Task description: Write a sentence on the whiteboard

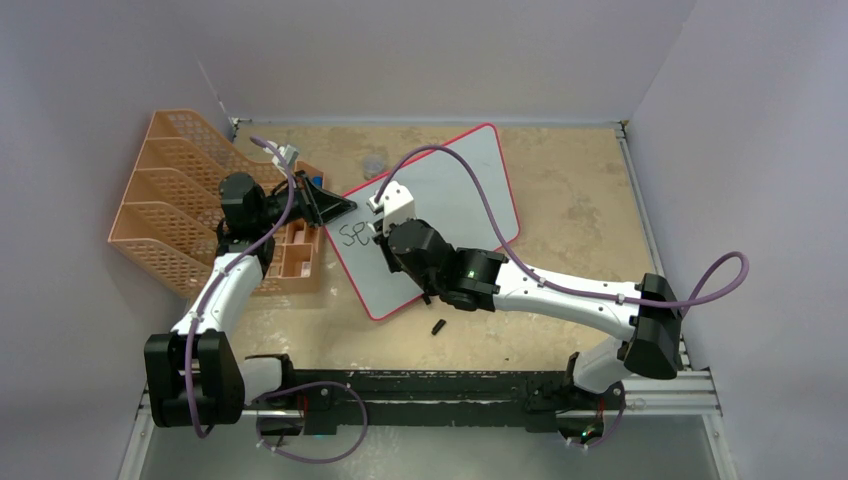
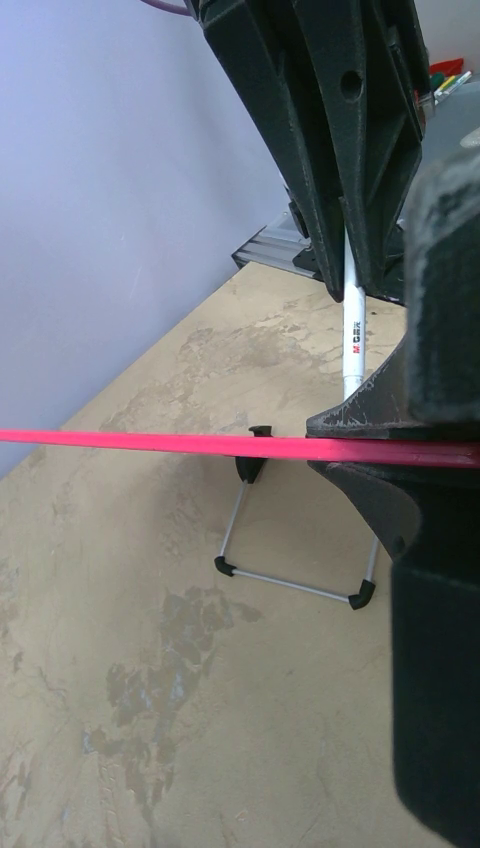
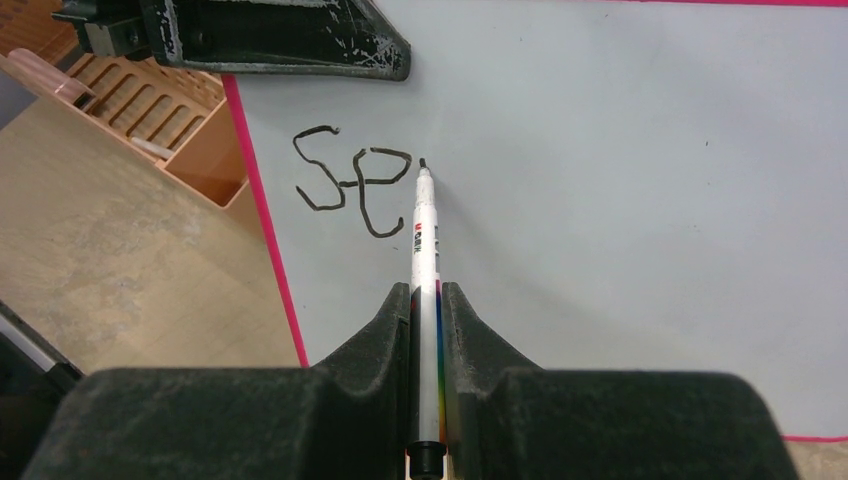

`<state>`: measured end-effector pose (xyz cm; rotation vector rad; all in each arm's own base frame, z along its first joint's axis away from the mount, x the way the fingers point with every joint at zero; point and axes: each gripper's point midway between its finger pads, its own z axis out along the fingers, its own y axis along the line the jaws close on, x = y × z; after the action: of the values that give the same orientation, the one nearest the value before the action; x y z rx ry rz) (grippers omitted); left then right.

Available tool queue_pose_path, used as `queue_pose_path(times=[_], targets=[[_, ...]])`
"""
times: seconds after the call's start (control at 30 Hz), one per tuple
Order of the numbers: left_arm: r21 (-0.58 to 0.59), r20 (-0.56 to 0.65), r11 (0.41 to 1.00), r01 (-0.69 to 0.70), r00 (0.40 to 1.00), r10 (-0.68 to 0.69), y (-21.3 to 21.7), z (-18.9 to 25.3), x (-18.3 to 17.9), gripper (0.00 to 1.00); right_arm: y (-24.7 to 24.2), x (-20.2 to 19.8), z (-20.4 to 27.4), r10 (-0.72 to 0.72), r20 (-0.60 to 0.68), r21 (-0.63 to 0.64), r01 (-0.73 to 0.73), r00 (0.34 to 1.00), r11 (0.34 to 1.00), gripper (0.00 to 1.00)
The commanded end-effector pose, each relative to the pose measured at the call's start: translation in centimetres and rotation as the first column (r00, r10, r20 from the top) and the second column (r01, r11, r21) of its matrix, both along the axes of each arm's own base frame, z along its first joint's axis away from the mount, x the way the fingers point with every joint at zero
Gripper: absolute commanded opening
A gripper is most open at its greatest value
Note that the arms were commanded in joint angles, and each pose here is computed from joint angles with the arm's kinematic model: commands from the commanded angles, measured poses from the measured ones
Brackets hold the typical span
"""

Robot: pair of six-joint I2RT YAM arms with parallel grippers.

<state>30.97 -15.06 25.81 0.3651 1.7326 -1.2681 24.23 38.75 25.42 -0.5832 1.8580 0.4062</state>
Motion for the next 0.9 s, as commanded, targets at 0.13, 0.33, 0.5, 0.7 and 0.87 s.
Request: queue_pose_path(times=[0.13,0.33,0.5,0.7,0.87], targets=[[0.009,0.035,0.999,0.049,0.998,-0.050,-0.6,0.2,-0.6,0.00,-1.3,-0.1,-0.6,-0.030,-0.037,-0.024,0.029,0.999,0.999,0.00],[0.010,0.037,0.999,0.050,0.998,-0.051,-0.6,0.3,-0.7,0.00,-1.5,-0.3,-1.2,-0.028,-0.052,-0.042,0.026,0.998,0.999,0.00],[0.010,0.036,0.999,0.049,0.998,-0.050,-0.6,0.3,-0.7,0.00,-1.4,-0.5,-1.4,-0.018,-0.064,-0.048,0.015,0.998,0.999,0.00],[0.009,0.034,0.999,0.049,0.998,-0.049,-0.6,0.2,-0.6,0.00,-1.5,-0.7,-1.2,-0.013,-0.068,-0.046,0.010,0.998,0.999,0.00],[0.010,0.035,0.999,0.050,0.998,-0.051,-0.6,0.2,-0.7,0.00,-1.3,-0.6,-1.1,-0.010,-0.066,-0.037,0.008,0.998,0.999,0.00]])
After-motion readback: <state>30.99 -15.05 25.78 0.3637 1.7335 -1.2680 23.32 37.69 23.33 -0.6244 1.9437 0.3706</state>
